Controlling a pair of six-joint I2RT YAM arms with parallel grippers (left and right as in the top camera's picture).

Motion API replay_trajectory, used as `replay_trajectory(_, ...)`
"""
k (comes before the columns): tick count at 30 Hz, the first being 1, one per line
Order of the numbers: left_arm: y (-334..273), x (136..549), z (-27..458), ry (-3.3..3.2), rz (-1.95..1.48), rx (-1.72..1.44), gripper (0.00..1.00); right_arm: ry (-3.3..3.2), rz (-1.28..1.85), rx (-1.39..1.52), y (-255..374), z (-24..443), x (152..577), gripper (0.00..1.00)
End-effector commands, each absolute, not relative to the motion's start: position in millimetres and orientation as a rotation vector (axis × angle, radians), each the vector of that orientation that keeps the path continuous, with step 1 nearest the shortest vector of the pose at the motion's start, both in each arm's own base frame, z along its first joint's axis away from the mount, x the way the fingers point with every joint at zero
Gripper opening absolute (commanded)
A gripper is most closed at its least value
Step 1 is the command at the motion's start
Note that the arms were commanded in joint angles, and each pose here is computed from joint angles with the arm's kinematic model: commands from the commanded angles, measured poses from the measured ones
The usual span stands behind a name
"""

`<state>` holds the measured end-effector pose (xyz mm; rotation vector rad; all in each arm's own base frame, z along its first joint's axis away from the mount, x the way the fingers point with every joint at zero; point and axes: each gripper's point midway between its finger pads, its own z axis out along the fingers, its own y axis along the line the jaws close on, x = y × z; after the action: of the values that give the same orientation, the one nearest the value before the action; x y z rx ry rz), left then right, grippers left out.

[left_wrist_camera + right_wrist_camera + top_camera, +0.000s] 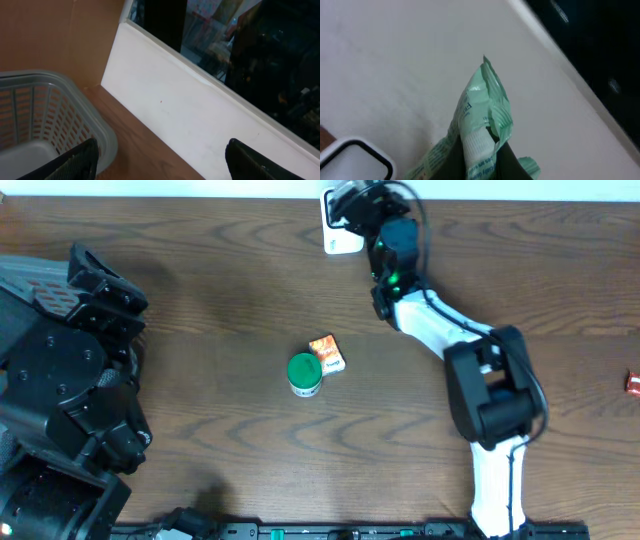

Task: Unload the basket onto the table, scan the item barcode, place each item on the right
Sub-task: 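Lift the wipe pack and hold it under the white scanner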

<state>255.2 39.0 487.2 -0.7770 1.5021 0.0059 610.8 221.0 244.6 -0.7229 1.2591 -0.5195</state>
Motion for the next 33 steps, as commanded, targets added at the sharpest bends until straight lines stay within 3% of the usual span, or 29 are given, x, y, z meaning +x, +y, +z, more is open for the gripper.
replay_trajectory(1,43,253,489,1.494,0.029,-0.78,0.82,1.136,-0.696,-0.919,250,230,620,0.01)
replay_trajectory(9,43,253,489,1.494,0.029,-0.78,0.82,1.064,-0.877,-1.166,280,158,642,0.01)
replay_trajectory(14,43,253,489,1.494,0.029,-0.78,0.82,1.047,-0.942,-1.349,296,107,636,0.01)
replay_trajectory(20,43,253,489,1.494,0.029,-0.78,0.81,1.084,-0.925,-1.425,317,86,622,0.01)
replay_trajectory(26,43,253,489,1.494,0.029,-0.78,0.81,1.231,-0.912,-1.594,322,36,602,0.01)
replay_trajectory(33,43,253,489,1.494,0.029,-0.78,0.81,1.307,-0.888,-1.519,325,43,597,0.01)
